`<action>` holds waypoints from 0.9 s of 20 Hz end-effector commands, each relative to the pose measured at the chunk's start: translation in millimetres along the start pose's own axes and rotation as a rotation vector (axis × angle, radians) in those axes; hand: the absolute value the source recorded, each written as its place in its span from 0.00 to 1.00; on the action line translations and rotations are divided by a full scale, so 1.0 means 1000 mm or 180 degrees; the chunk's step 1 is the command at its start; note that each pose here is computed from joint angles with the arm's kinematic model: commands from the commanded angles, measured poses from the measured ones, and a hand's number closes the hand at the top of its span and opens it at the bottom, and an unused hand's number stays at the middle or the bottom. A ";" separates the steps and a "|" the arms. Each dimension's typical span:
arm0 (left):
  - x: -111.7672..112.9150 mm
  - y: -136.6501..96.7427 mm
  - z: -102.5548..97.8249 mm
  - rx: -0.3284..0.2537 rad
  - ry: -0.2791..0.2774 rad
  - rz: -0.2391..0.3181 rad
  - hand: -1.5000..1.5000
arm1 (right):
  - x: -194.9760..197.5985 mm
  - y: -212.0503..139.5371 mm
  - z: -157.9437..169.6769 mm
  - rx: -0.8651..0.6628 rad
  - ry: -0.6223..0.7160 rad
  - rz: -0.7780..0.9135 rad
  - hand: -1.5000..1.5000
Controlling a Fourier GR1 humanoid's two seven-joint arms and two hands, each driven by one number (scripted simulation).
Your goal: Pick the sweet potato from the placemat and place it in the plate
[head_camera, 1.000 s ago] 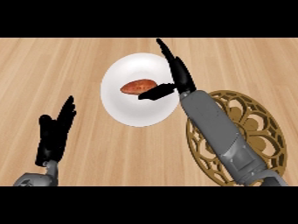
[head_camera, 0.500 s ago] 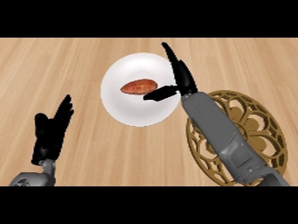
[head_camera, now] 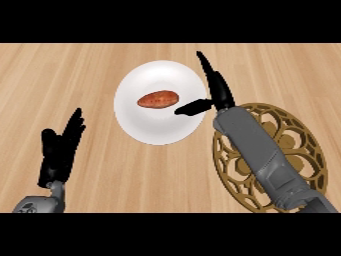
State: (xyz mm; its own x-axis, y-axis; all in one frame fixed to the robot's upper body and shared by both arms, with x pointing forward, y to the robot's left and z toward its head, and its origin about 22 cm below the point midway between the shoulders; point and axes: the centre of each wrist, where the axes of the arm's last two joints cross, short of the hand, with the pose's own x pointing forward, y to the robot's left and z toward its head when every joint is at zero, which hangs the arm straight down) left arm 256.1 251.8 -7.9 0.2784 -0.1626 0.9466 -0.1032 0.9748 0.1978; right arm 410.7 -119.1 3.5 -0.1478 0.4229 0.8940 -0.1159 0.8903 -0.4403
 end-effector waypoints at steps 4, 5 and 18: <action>-0.001 0.009 0.002 -0.0049 -0.0027 -0.0030 0.50 | -0.028 -0.013 0.011 -0.0216 0.0086 0.0080 0.00; 0.015 0.009 0.003 0.0000 0.0011 0.0006 0.50 | -0.030 -0.024 0.013 -0.0200 0.0067 0.0046 0.00; 0.006 -0.005 0.012 -0.0091 0.0032 0.0052 0.50 | -0.053 -0.080 0.017 -0.0646 0.0183 0.0034 0.00</action>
State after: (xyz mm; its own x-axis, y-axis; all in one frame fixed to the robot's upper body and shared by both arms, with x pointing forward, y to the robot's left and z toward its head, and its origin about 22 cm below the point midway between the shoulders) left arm 250.4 250.2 -11.4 0.2776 -0.1590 0.9475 -0.1005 0.9760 0.1932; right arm 410.3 -193.6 -10.5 -0.1034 0.4451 0.8895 0.0450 0.8955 -0.4428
